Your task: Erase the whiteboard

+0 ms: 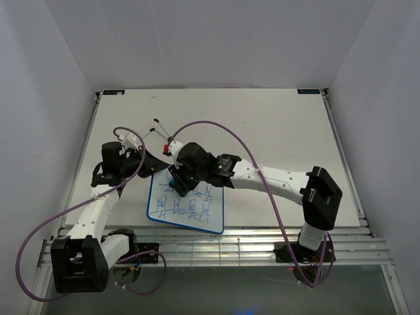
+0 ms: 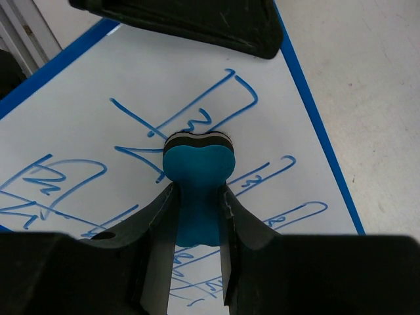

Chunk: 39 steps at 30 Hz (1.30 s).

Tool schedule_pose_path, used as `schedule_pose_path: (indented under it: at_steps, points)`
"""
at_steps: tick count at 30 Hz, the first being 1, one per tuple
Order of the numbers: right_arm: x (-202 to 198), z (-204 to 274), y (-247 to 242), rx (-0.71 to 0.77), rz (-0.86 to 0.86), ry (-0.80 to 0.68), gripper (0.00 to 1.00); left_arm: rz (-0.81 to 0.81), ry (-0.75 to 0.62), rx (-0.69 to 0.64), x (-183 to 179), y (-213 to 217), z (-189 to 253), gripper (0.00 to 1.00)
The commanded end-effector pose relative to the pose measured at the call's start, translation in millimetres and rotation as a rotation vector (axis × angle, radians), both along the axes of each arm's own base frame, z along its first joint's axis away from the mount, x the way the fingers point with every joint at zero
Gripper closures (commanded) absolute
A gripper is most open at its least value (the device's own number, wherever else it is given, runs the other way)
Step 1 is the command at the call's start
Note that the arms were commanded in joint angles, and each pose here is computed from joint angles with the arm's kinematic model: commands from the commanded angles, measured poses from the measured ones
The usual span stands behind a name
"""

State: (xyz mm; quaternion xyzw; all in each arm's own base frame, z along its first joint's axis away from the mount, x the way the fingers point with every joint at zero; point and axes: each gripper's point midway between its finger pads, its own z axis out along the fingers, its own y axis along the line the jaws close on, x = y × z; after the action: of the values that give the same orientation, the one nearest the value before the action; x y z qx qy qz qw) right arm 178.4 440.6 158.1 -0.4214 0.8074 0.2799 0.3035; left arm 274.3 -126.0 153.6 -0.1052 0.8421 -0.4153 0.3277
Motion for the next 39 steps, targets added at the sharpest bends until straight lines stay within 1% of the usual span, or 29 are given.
schedule_pose_path:
  at_steps: [1, 3, 4, 7, 10, 14, 17, 18, 23, 30, 32, 35, 37, 39]
  points:
    - [3.4, 40.6, 25.8, 0.127, 0.022, -0.087, 0.83, -0.006, -0.070, 0.054, 5.4, 4.3, 5.1, 1.00]
    - [1.7, 48.7, 34.0, 0.168, 0.031, -0.090, 0.83, -0.004, -0.070, 0.055, 4.7, 4.9, 4.7, 1.00]
    - [-8.3, 51.8, 39.8, 0.188, 0.067, -0.074, 0.83, -0.004, -0.075, 0.056, 5.1, 4.7, 5.8, 1.00]
    - [-22.0, 62.0, 53.1, 0.233, 0.112, -0.069, 0.83, 0.000, -0.072, 0.056, 5.5, 5.3, 5.4, 1.00]
    - [-28.6, 64.6, 62.7, 0.249, 0.132, -0.075, 0.84, -0.002, -0.066, 0.056, 5.3, 4.9, 4.0, 1.00]
    - [-28.0, 52.9, 63.9, 0.236, 0.126, -0.075, 0.84, -0.002, -0.068, 0.056, 5.2, 4.9, 4.0, 1.00]
    - [-21.1, 35.7, 55.2, 0.189, 0.095, -0.098, 0.84, -0.001, -0.065, 0.057, 4.9, 5.0, 3.0, 1.00]
    - [-10.9, 31.0, 49.7, 0.174, 0.061, -0.113, 0.84, -0.001, -0.063, 0.057, 4.9, 5.0, 2.7, 1.00]
    - [11.9, -7.3, 16.8, 0.088, -0.014, -0.092, 0.84, -0.007, -0.058, 0.054, 3.9, 4.3, 1.0, 1.00]
    - [52.6, -58.6, -46.9, -0.031, -0.164, -0.041, 0.84, -0.012, -0.063, 0.053, 3.3, 3.8, 2.1, 1.00]
    - [55.1, -71.1, -62.1, -0.058, -0.187, -0.019, 0.85, -0.011, -0.066, 0.055, 3.4, 4.0, 2.3, 1.00]
    - [56.6, -71.3, -67.8, -0.051, -0.191, -0.005, 0.85, -0.011, -0.066, 0.054, 3.4, 4.3, 2.4, 1.00]
    - [46.4, -60.0, -53.4, 0.013, -0.135, 0.027, 0.85, -0.014, -0.064, 0.053, 3.5, 3.7, 2.3, 1.00]
    - [38.0, -42.3, -34.8, 0.075, -0.087, 0.022, 0.85, -0.014, -0.060, 0.053, 3.7, 3.9, 1.3, 1.00]
